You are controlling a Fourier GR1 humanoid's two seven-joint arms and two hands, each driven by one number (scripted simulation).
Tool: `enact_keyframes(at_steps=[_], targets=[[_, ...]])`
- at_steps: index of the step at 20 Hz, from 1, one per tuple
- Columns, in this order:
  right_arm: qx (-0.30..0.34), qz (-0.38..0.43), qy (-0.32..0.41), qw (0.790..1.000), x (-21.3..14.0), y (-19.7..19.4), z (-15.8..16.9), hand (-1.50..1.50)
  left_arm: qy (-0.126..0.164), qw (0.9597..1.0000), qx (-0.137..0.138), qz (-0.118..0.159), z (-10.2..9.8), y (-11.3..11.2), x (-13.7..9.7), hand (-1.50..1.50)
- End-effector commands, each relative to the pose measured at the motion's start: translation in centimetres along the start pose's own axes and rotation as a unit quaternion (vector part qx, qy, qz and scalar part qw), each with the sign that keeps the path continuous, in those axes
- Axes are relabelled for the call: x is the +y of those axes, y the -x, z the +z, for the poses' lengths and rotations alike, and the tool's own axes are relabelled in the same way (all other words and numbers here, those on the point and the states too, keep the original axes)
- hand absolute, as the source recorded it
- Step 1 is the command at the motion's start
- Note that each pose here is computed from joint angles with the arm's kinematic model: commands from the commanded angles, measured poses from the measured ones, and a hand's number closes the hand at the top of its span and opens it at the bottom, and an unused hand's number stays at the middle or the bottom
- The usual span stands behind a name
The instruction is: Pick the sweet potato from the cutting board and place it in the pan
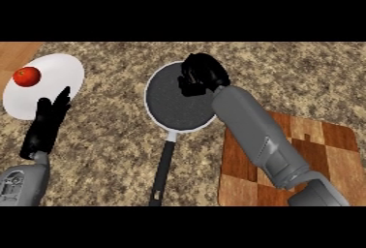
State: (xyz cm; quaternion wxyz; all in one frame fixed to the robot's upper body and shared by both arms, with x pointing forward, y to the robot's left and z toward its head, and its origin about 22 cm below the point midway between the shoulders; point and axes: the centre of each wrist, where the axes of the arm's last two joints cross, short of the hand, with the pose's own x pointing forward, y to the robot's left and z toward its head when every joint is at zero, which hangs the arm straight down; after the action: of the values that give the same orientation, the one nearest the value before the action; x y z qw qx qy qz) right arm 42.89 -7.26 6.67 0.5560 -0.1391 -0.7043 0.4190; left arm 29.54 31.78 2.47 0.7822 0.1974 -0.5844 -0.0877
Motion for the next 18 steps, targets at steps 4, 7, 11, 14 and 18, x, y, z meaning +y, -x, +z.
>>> enact_keyframes(at_steps=[4,7,11,14,18], targets=[[0.033,-0.064,-0.024,0.997,1.2,1.7,0.7,-1.5,0.022,0.9996,-0.02,-0.001,-1.1,-2.4,-1.3,0.0],[0.023,-0.073,-0.02,0.997,2.3,2.7,1.5,-1.5,0.02,0.9994,-0.027,-0.006,-1.1,-1.8,-2.0,0.0],[0.012,-0.105,0.017,0.994,1.7,2.1,1.1,-1.5,0.029,0.9994,-0.016,-0.007,-0.8,-1.1,-2.3,0.0],[-0.012,-0.149,0.039,0.988,1.6,1.7,1.1,-1.5,0.023,0.9994,-0.023,-0.009,-1.1,-1.7,-2.6,0.0],[-0.015,-0.177,0.088,0.98,1.5,1.7,1.1,-1.5,0.02,0.9996,-0.016,-0.013,-1.1,-1.7,-1.8,0.0]])
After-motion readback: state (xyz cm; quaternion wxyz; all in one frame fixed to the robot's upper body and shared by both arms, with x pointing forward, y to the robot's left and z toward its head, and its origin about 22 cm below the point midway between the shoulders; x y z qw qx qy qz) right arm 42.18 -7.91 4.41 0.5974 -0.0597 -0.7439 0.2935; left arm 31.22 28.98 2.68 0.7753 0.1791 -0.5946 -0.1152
